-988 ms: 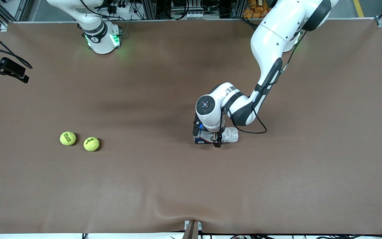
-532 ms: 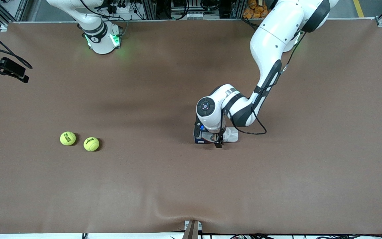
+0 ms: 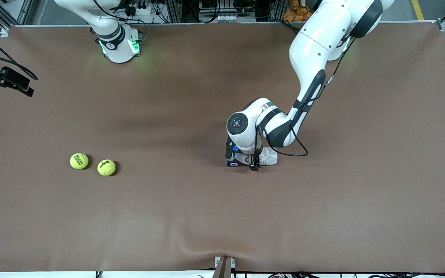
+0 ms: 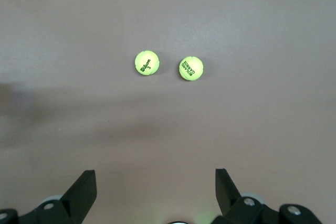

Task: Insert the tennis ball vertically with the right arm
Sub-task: 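Grasp the tube's open end with the left gripper, then lift the tube upright and move it toward the tennis balls, then reach the right gripper to a tennis ball and grasp it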

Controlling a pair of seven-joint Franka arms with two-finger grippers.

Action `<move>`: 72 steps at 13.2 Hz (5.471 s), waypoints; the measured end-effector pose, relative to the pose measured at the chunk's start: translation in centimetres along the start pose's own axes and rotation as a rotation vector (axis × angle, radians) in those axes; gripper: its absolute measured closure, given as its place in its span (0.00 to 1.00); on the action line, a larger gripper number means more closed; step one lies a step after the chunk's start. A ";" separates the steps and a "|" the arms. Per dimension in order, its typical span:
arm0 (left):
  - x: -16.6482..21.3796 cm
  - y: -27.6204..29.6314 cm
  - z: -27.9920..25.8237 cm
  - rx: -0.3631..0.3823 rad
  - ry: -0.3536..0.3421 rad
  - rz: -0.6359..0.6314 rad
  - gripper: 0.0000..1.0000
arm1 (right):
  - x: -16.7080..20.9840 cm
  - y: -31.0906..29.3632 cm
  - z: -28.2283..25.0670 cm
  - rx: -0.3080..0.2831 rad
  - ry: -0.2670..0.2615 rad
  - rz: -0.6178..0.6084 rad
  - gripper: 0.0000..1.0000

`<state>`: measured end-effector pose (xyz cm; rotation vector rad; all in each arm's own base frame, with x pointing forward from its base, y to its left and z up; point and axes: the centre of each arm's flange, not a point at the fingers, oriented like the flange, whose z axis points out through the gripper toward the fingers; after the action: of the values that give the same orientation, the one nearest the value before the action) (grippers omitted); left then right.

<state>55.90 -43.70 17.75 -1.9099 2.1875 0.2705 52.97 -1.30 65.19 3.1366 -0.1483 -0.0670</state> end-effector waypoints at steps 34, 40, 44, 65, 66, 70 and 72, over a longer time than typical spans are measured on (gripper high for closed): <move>11.6 2.0 -7.0 0.326 1.194 -0.615 0.26 | 7.0 1.0 11.0 -0.077 -0.133 0.013 0.00; 12.1 3.5 -2.0 0.336 1.269 -0.649 0.26 | 12.3 1.1 21.4 -0.059 -0.150 0.079 0.00; 12.2 3.6 -1.1 0.328 1.259 -0.652 0.22 | 13.9 -0.1 26.4 -0.022 -0.152 0.224 0.00; 11.0 4.4 1.1 0.305 1.219 -0.655 0.00 | 13.6 -6.2 43.8 -0.052 -0.154 0.320 0.00; 11.0 4.3 0.9 0.306 1.221 -0.654 0.00 | 13.5 -6.1 44.1 -0.052 -0.154 0.321 0.00; 11.4 4.8 0.1 0.297 1.233 -0.649 0.00 | 13.4 -5.9 44.5 -0.049 -0.138 0.325 0.32; 11.5 4.9 0.0 0.295 1.235 -0.648 0.00 | 13.8 -5.9 43.9 -0.044 -0.123 0.328 0.34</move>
<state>49.55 -53.96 14.35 -2.7637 1.6443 -1.5934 65.36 3.36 20.72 3.0162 -0.6471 -0.2575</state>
